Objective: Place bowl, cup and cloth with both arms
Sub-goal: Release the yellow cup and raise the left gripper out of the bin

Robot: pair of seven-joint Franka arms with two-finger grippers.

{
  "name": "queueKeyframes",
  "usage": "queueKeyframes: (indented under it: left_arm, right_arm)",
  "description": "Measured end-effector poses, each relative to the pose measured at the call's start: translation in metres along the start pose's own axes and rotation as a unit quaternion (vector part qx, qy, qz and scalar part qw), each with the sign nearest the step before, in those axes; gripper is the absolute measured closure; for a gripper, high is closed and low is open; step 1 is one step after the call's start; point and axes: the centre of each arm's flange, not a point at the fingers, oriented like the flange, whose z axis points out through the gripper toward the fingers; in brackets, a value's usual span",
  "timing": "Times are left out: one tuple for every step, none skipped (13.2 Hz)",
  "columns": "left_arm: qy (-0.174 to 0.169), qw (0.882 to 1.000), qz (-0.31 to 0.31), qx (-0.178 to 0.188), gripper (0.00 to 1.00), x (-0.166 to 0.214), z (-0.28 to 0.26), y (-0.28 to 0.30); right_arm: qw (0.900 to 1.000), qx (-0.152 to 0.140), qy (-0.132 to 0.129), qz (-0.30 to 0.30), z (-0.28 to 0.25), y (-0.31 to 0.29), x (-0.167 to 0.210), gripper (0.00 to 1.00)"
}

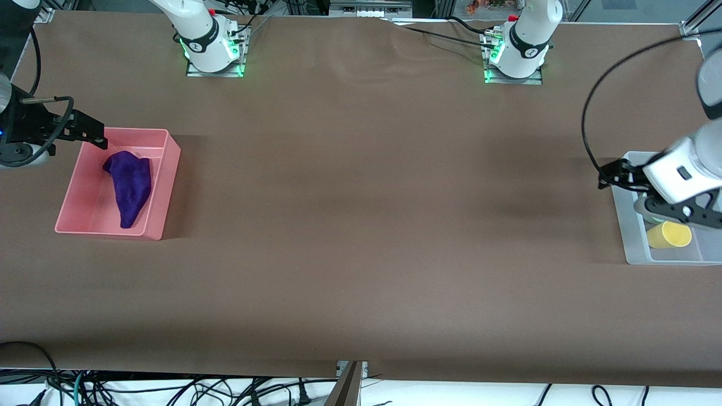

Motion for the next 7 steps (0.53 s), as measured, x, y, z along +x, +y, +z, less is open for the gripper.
queueKeyframes:
  left_arm:
    - [0.024, 0.999, -0.029, 0.008, 0.00, -0.010, -0.006, 0.015]
    - [0.048, 0.998, -0.048, 0.009, 0.00, -0.021, -0.006, 0.023]
    - [0.061, 0.996, -0.063, -0.002, 0.00, -0.033, -0.002, 0.024]
    - [0.066, 0.995, -0.075, -0.015, 0.00, -0.043, 0.004, 0.019]
    - [0.067, 0.994, -0.083, -0.019, 0.00, -0.051, 0.009, 0.013]
    - [0.069, 0.994, -0.086, -0.020, 0.00, -0.055, 0.010, 0.011]
    - [0.069, 0.994, -0.085, -0.020, 0.00, -0.056, 0.011, 0.012]
  right_arm:
    - [1.000, 0.000, 0.000, 0.000, 0.000, 0.000, 0.000, 0.00]
    - [1.000, 0.000, 0.000, 0.001, 0.000, 0.001, 0.000, 0.00]
    - [1.000, 0.000, 0.000, 0.002, 0.000, 0.002, 0.000, 0.00]
    - [1.000, 0.000, 0.000, 0.003, 0.000, 0.003, 0.000, 0.00]
    - [1.000, 0.000, 0.000, 0.004, 0.000, 0.004, 0.000, 0.00]
    - [1.000, 0.000, 0.000, 0.005, 0.000, 0.005, -0.001, 0.00]
    - [1.000, 0.000, 0.000, 0.006, 0.000, 0.006, -0.001, 0.00]
